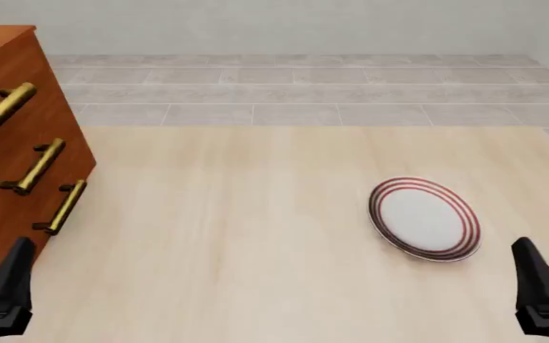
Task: Put the bowl on top of the cabinet.
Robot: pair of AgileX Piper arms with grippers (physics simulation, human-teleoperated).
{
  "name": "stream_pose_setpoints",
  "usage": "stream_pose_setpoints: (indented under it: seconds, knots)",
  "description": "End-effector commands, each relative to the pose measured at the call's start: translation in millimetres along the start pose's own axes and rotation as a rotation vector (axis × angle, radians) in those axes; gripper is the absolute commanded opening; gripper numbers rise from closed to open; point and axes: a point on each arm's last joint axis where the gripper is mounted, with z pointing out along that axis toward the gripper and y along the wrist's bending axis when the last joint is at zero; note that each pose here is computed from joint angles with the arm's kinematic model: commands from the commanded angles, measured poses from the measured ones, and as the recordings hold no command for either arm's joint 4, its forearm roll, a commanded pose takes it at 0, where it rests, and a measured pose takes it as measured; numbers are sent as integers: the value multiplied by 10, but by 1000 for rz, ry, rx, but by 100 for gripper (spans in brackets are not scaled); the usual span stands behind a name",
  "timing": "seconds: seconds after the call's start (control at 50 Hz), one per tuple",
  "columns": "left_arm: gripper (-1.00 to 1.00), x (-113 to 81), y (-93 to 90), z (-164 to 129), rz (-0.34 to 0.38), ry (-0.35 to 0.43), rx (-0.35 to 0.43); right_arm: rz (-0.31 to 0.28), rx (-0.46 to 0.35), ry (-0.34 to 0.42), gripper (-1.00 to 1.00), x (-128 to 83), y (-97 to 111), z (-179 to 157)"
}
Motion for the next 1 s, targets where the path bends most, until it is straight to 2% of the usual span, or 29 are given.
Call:
stream_pose_setpoints:
  seconds: [0.02,0.46,0.5,0.52,0.54,0.56,0.58,0.68,0.7,0.72,0.76,0.88,0.94,1.0]
  knots:
    - [100,9,-7,8,-1,1,13,1,-13,-3,100,-13,7,-3]
    - [100,2,-8,7,0,1,14,3,-13,-2,100,-4,8,-3]
    - [100,0,-8,6,0,1,14,23,-27,-11,100,-18,15,-8]
    - [100,-3,-8,5,0,1,14,58,2,-2,100,-75,-1,-13]
    - [100,-3,-8,5,0,1,14,58,2,-2,100,-76,-1,-13]
    - [100,-3,-8,5,0,1,14,30,-11,10,100,-150,6,-22]
    - [100,-3,-8,5,0,1,14,31,-19,19,100,-257,10,-39]
    - [100,-9,-8,2,0,1,14,66,-32,75,100,-454,17,-48]
    - [100,-24,-8,-3,8,-12,15,31,-41,112,100,-542,22,-28]
    - [100,-24,-8,-3,8,-12,15,31,-41,112,100,-543,22,-29]
    - [100,-22,-8,-2,7,-10,15,39,-29,96,100,-689,13,-86]
    - [100,-13,-8,-1,5,-6,15,29,-38,174,100,-867,17,-91]
    - [100,-5,-8,3,1,1,14,25,-29,176,100,-925,12,-125]
    - [100,-7,-8,2,3,-2,15,-8,-24,209,100,-1039,8,-162]
